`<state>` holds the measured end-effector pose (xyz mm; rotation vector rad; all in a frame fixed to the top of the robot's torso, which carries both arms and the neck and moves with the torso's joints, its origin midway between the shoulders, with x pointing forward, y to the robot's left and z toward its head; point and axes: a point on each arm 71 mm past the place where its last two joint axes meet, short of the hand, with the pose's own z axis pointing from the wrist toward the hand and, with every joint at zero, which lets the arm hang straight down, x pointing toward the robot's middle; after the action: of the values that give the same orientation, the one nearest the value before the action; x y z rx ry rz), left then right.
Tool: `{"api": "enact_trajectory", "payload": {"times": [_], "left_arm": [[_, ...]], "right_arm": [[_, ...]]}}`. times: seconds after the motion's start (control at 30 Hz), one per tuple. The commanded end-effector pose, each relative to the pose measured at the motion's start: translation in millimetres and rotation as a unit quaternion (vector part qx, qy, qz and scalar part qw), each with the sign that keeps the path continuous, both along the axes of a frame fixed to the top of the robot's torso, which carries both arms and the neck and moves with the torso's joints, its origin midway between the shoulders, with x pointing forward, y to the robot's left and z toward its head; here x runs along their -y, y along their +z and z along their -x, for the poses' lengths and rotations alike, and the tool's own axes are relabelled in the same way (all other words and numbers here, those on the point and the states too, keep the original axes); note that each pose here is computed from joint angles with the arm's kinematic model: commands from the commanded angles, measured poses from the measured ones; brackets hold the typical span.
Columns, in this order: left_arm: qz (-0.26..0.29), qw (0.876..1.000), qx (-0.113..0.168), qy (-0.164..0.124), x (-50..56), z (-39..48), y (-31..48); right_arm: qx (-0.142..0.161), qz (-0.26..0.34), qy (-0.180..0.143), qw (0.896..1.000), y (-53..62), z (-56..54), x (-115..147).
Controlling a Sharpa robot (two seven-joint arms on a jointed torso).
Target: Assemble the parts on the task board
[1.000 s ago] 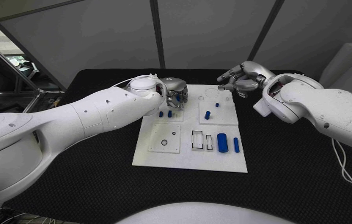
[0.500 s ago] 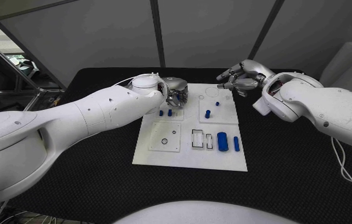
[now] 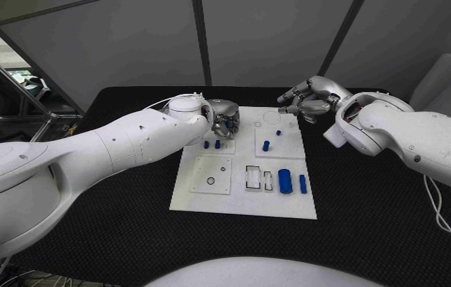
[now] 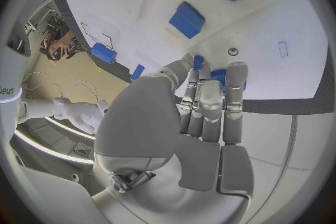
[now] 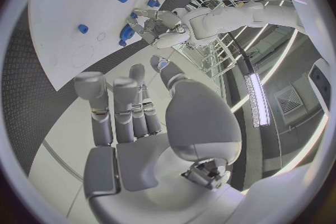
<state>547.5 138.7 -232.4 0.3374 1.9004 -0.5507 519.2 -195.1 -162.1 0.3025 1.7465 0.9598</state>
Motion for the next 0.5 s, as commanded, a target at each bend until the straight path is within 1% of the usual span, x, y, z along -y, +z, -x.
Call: {"api": "enact_trajectory", "payload": {"times": [0.03,0.5], "left_arm": [[-0.007,1.0,-0.007,-0.003,0.6,0.2,-0.9],[-0.011,1.0,-0.009,0.002,-2.9,-0.9,-2.1]], "right_arm": [[0.006,-0.002,0.004,1.0,2.0,-0.2,-1.1],[0.006,-0.002,0.004,1.0,1.9,-0.3,-0.7]]}}
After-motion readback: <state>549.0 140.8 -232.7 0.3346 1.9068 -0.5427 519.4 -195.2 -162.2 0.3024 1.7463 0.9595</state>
